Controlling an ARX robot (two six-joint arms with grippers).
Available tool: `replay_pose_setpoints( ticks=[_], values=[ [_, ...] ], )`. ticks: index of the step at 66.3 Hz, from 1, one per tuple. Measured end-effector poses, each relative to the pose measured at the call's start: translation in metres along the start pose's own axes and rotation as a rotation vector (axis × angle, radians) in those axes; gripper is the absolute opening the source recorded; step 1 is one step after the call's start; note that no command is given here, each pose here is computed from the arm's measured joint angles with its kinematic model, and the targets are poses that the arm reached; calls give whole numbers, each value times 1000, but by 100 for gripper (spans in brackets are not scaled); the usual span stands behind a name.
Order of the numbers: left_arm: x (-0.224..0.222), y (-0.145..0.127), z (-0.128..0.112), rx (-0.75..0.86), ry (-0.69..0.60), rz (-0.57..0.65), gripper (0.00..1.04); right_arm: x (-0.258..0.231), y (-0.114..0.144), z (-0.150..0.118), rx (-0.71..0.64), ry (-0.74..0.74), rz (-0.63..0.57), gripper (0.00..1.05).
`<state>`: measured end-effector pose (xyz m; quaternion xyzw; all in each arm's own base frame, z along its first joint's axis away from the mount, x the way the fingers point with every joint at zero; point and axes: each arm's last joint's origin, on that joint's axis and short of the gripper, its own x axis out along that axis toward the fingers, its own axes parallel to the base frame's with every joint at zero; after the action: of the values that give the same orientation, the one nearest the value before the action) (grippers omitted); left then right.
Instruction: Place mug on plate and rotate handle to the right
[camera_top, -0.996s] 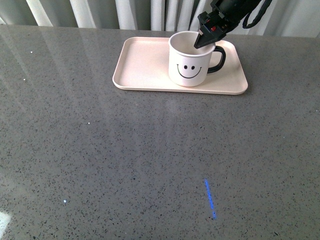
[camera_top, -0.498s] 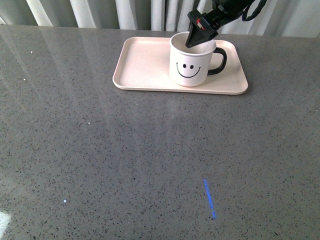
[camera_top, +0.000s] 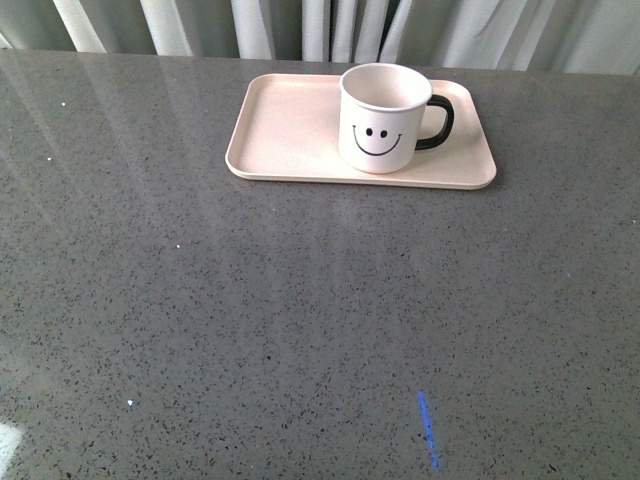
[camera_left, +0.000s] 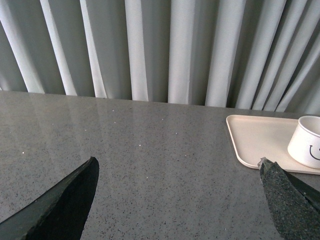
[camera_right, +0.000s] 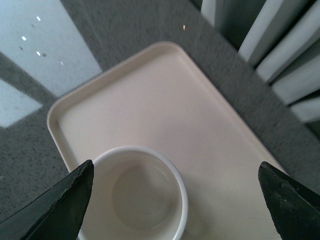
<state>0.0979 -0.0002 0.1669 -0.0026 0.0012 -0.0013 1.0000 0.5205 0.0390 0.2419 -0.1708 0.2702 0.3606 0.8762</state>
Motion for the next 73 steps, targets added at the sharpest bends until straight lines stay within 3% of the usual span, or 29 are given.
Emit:
replay_pose_setpoints(
  ticks=[7,12,18,27,36,47,73],
  values=[
    [0,0,0,0,0,0,95,-27,15,11,-17,-93,-76,94],
    [0,0,0,0,0,0,96,-40,26,11,66,-224,-483,81],
    [0,0,0,0,0,0,96,-56,47,-17,226,-442,-738,64],
    [0,0,0,0,0,0,96,-89,101,-85,321,-570,-769,29],
    [0,0,0,0,0,0,96,-112,136,-118,340,-564,-757,1],
    [0,0,0,0,0,0,96,-140,163,-152,351,-552,-758,2],
    [0,0,0,0,0,0,96,-169,210,-184,351,-550,-754,2]
  ],
)
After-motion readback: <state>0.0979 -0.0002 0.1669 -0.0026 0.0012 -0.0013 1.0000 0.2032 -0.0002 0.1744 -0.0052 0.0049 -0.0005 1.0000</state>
